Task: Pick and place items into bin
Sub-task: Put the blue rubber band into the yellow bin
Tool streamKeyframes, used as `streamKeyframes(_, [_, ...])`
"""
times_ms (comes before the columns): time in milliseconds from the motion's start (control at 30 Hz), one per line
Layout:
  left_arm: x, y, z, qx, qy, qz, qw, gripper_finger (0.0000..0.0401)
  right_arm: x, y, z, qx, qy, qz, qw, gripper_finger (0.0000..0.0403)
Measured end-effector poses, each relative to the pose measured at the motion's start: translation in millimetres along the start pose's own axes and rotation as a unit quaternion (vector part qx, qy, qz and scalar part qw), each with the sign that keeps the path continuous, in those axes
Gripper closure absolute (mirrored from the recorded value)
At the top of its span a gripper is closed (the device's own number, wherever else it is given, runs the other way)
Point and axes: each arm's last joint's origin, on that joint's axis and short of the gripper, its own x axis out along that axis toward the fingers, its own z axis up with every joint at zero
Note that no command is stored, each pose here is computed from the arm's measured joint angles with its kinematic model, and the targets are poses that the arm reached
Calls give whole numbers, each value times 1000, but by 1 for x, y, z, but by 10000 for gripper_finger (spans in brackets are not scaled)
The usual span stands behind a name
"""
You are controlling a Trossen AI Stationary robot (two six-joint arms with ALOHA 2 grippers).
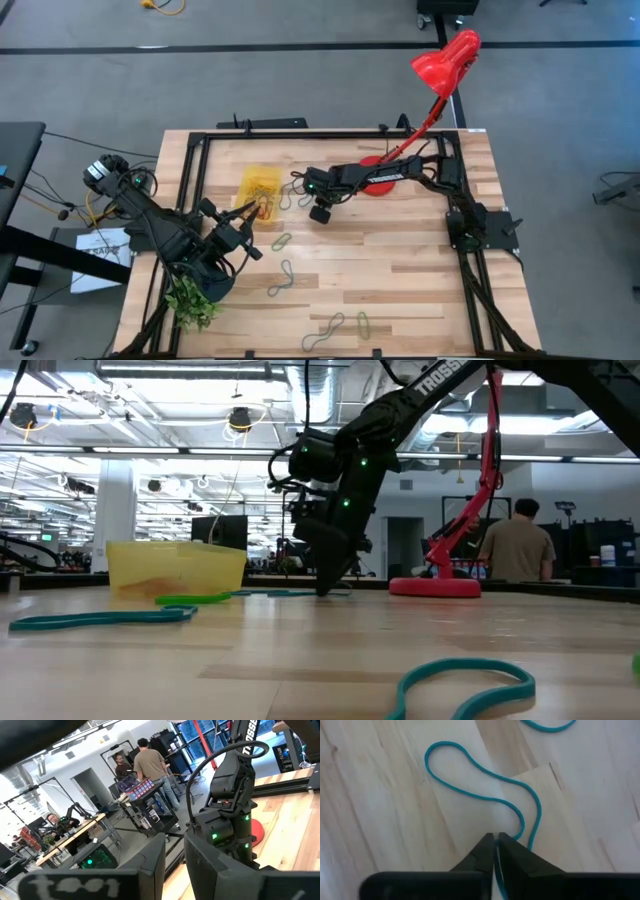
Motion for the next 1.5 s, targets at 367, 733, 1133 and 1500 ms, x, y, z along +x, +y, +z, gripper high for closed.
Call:
streamKeyframes(367, [0,0,0,0,0,0,1000,339,-42,29,39,-33,-86,19,996,399])
streamKeyframes(733, [0,0,0,-1,0,0,1000,339,-118,42,115,-45,-377,50,924,401])
streamKeyframes(1133, [0,-1,2,-1,0,0,1000,339,-36,48,115,-26,-357,102,928,391])
streamKeyframes(1500, [0,-1,2,0,0,0,1000,339,-20,40,111,-24,-334,96,938,305])
